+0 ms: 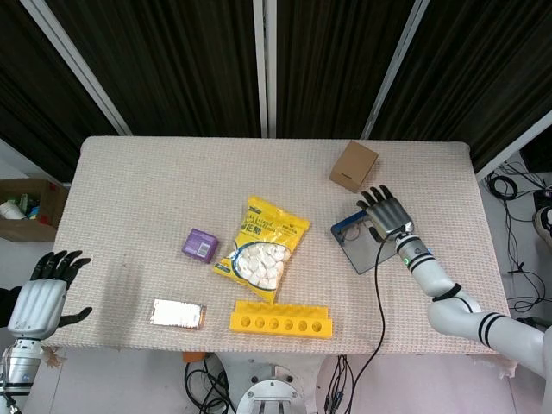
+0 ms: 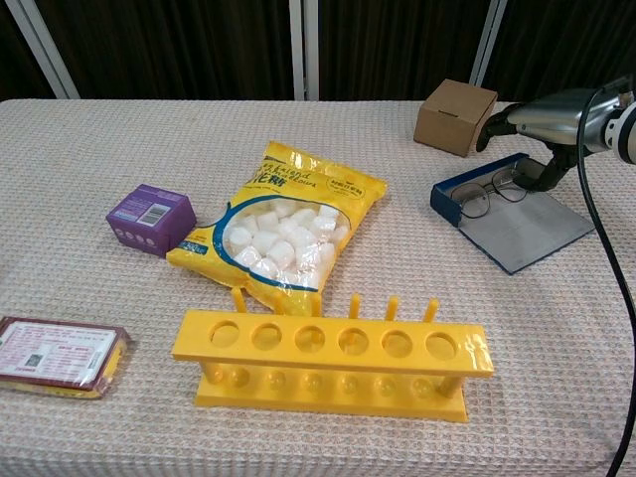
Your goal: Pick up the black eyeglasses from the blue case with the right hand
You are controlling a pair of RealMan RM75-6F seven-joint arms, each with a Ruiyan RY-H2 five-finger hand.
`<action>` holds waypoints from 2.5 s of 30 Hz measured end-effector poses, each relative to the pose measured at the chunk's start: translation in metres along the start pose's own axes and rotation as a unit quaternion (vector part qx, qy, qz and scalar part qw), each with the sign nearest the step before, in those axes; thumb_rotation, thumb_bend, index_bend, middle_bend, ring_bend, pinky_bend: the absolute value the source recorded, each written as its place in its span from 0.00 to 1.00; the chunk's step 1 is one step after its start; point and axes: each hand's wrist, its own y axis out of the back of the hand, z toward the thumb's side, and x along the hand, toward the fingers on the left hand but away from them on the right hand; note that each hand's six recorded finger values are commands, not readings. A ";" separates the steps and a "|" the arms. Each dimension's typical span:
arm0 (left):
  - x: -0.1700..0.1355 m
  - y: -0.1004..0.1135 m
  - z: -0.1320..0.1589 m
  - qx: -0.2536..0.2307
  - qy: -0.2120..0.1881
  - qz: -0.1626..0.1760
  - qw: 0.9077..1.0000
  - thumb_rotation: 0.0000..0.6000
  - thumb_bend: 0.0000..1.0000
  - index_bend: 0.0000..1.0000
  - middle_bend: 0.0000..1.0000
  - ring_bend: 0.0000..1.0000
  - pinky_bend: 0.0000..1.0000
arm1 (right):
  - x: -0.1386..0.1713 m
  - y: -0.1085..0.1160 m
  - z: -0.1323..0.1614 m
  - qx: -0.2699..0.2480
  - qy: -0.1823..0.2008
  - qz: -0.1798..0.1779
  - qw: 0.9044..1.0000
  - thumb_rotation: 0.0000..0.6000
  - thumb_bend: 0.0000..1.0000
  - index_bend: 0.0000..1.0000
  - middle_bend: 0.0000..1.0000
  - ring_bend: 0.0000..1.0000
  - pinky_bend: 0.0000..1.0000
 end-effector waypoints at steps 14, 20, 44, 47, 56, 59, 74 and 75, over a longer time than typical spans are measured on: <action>-0.003 -0.001 -0.005 -0.001 0.009 0.000 1.000 1.00 0.03 0.20 0.12 0.08 0.10 | -0.022 -0.002 0.003 0.005 -0.008 0.003 1.000 1.00 0.45 0.35 0.14 0.00 0.00; -0.003 -0.001 -0.007 -0.002 0.010 0.000 1.000 1.00 0.03 0.20 0.12 0.08 0.10 | -0.027 -0.003 0.007 0.010 -0.007 -0.001 1.000 1.00 0.45 0.38 0.16 0.00 0.00; -0.005 -0.001 -0.010 -0.001 0.014 0.002 1.000 1.00 0.03 0.20 0.12 0.08 0.10 | -0.031 0.007 0.015 0.015 -0.005 -0.030 0.999 1.00 0.48 0.55 0.25 0.00 0.00; -0.004 -0.001 -0.011 -0.002 0.014 0.002 1.000 1.00 0.03 0.20 0.12 0.08 0.10 | -0.028 0.013 0.020 0.012 -0.003 -0.057 0.998 1.00 0.48 0.56 0.25 0.00 0.00; -0.002 -0.002 -0.010 -0.005 0.007 0.004 1.000 1.00 0.03 0.20 0.12 0.08 0.10 | -0.018 0.026 0.054 0.006 -0.017 -0.162 0.987 1.00 0.48 0.58 0.25 0.00 0.00; -0.003 -0.003 -0.011 -0.006 0.008 0.005 1.000 1.00 0.03 0.20 0.12 0.08 0.10 | -0.019 0.024 0.067 -0.004 -0.028 -0.185 0.982 1.00 0.48 0.58 0.25 0.00 0.00; -0.005 -0.006 -0.015 -0.012 0.011 0.005 1.000 1.00 0.03 0.20 0.12 0.08 0.10 | -0.033 0.021 0.081 0.059 -0.083 -0.256 0.961 1.00 0.48 0.56 0.25 0.00 0.00; -0.005 -0.007 -0.015 -0.012 0.011 0.004 1.000 1.00 0.03 0.20 0.12 0.08 0.10 | -0.033 0.022 0.081 0.061 -0.085 -0.259 0.960 1.00 0.48 0.56 0.25 0.00 0.00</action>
